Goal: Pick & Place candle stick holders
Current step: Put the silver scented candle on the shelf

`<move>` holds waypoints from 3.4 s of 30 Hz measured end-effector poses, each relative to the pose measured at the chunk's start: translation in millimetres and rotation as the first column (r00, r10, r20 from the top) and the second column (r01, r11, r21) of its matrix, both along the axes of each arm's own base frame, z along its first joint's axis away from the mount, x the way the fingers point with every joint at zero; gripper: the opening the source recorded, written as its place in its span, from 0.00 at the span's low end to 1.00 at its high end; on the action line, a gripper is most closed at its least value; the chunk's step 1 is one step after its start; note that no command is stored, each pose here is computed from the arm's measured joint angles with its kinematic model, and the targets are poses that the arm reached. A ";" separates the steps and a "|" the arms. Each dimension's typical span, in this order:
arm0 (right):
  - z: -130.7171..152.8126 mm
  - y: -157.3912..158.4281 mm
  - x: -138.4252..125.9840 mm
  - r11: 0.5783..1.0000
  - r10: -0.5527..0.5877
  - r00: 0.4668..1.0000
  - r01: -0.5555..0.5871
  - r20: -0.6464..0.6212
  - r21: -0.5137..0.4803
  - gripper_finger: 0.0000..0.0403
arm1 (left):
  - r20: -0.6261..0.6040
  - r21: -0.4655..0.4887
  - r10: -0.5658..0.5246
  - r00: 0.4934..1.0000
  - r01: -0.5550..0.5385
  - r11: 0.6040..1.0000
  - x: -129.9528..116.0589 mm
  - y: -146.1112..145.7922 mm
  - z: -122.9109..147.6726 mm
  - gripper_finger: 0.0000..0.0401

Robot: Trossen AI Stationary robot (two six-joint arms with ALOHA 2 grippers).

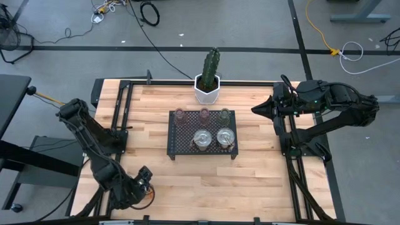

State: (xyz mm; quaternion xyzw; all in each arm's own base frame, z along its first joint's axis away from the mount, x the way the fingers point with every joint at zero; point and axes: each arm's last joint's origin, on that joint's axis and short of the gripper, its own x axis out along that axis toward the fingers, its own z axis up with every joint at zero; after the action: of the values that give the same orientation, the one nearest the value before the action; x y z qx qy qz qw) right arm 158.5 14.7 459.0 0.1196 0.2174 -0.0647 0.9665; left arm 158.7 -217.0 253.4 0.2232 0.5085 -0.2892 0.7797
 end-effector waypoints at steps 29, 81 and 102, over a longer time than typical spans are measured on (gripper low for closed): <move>-5.5 1.0 11.4 1.000 -0.019 0.999 0.019 -0.039 -0.005 0.06 | 0.035 -0.021 -0.022 0.999 0.023 1.000 3.0 -3.9 -7.5 0.99; -10.9 2.6 21.5 1.000 -0.005 0.997 0.004 -0.079 -0.012 0.06 | -0.155 0.038 -0.115 0.981 0.122 0.992 1.7 1.0 -52.8 0.99; -11.5 2.5 21.0 1.000 -0.005 0.996 0.004 -0.086 -0.012 0.06 | -0.150 0.041 -0.099 0.984 0.107 0.993 4.9 3.3 -52.7 0.94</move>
State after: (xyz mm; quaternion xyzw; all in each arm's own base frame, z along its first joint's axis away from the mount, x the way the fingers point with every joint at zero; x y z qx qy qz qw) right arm 179.5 17.2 447.5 0.1117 0.2580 -0.0734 0.9568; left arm 163.6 -213.7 200.7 0.2464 0.5595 -0.3323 0.7183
